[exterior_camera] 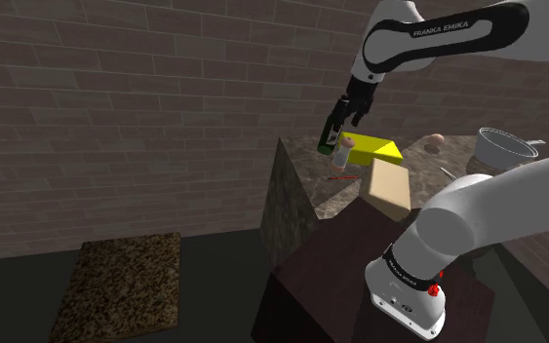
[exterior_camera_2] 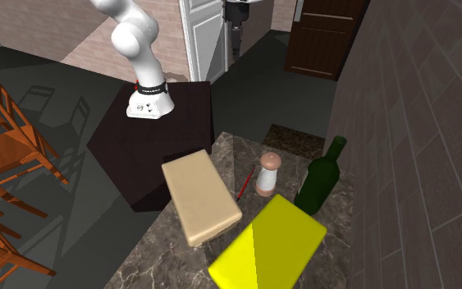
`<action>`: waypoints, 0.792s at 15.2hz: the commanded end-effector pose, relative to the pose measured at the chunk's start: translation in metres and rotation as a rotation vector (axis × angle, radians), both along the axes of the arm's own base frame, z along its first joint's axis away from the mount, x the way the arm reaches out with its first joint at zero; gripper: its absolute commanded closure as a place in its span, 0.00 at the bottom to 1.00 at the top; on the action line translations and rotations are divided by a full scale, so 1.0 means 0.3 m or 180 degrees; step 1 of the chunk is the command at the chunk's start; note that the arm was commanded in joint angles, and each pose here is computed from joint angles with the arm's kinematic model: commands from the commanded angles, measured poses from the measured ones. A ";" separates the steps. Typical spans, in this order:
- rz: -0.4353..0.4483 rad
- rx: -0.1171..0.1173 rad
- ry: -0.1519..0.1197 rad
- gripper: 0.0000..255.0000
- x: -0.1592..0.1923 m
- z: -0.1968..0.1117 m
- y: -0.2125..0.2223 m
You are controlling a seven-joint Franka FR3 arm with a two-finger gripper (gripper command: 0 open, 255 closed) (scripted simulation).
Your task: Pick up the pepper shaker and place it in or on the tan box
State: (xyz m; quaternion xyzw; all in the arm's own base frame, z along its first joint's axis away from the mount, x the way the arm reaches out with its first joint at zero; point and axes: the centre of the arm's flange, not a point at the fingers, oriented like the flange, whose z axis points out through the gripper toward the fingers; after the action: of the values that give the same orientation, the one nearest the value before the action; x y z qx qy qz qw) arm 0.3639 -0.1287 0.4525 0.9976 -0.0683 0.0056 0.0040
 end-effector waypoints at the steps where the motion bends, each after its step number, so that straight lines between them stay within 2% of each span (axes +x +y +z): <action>1: -0.0006 -0.0041 -0.0003 0.00 0.007 -0.051 -0.070; 12: -0.0049 -0.0256 0.0000 0.00 0.110 -0.314 -0.429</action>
State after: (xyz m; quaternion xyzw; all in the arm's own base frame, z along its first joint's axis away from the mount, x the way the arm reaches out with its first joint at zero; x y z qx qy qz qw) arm 0.3943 -0.2475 0.3662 0.9963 -0.0758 0.0082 0.0403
